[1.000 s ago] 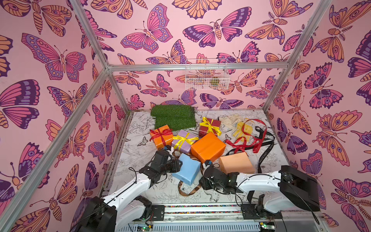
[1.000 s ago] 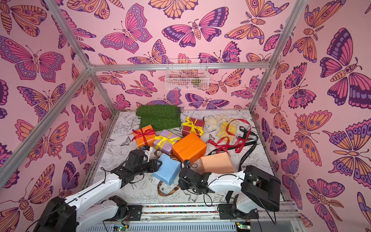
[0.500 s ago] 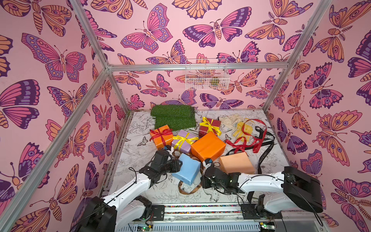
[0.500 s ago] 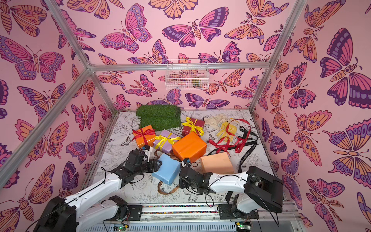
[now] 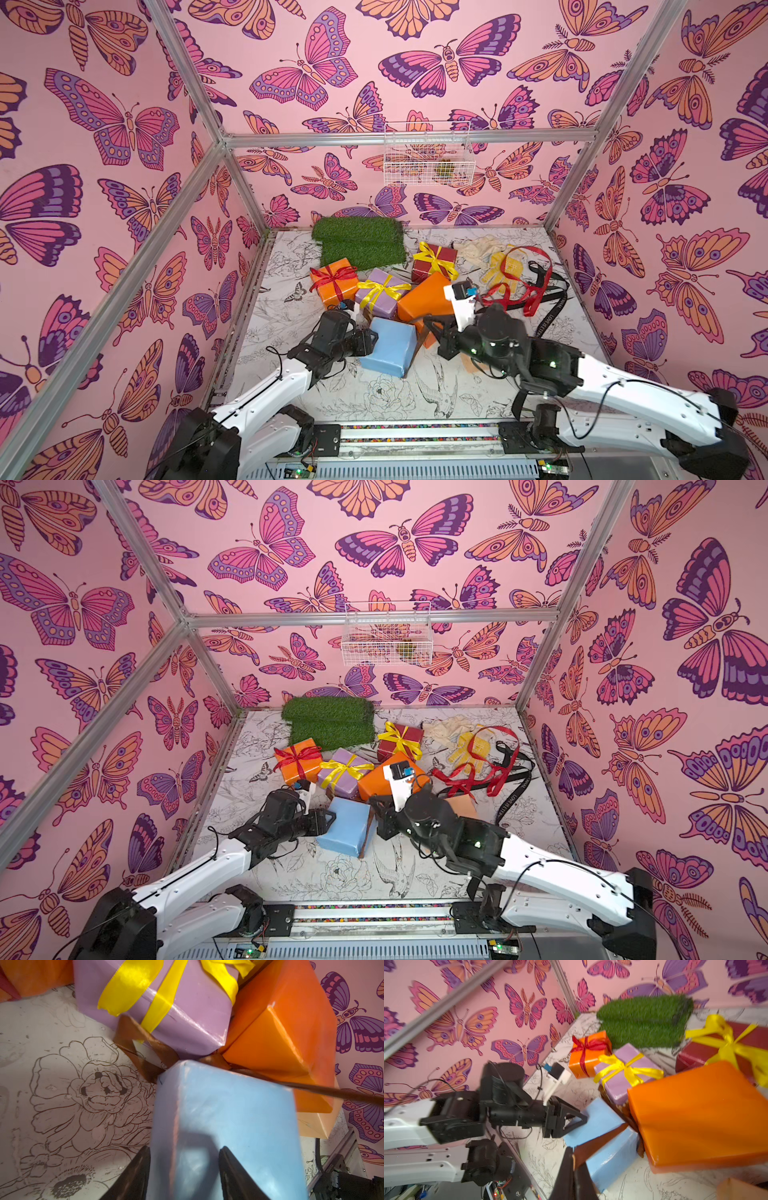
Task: Untie the ribbon bows on the gift boxes
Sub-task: Pull the ribbon from the gift box.
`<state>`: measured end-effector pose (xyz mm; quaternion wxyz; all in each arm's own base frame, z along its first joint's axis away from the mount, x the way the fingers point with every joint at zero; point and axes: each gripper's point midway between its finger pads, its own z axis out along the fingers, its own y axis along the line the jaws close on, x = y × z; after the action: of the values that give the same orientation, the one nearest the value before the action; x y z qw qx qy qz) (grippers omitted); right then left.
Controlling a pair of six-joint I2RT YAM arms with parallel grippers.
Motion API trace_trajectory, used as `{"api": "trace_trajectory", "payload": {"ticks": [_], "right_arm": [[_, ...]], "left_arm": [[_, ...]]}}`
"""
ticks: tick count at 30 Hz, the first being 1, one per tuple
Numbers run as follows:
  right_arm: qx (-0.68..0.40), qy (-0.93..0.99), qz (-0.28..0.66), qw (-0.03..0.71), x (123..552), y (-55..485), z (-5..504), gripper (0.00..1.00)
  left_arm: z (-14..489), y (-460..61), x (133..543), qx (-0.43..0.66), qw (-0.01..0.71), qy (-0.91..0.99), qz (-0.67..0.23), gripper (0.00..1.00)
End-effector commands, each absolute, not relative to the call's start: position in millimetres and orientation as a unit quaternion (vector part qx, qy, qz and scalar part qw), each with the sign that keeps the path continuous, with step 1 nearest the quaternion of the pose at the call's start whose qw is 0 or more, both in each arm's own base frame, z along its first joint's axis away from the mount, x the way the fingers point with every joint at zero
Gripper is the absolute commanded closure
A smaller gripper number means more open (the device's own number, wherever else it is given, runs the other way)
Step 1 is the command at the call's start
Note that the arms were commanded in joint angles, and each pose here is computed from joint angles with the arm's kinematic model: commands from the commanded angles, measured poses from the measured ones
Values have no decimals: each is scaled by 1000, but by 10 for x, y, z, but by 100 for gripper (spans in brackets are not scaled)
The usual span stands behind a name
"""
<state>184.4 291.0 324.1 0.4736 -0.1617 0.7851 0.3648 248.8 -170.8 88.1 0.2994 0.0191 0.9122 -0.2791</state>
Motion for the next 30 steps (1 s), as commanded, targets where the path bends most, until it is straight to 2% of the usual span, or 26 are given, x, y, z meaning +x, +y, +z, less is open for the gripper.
{"api": "trace_trajectory", "payload": {"ticks": [1,8,13,23,30], "right_arm": [[-203,763,321,524,1908,2810,3572,100],[-250,667,330,619,1910,2875,4668,100],[-271,621,292,676,1929,2789,5263,100],[-252,512,176,802,2007,2197,6490,100],[-177,515,51,837,2558,1516,6922,100]], "left_arm": [[998,-1758,2516,33,313,905,-287,45],[1041,-1787,2522,36,315,902,-293,45],[1061,-1800,2511,39,317,901,-295,45],[1070,-1834,2531,42,314,901,-295,44],[1086,-1860,2559,44,314,902,-293,44]]}}
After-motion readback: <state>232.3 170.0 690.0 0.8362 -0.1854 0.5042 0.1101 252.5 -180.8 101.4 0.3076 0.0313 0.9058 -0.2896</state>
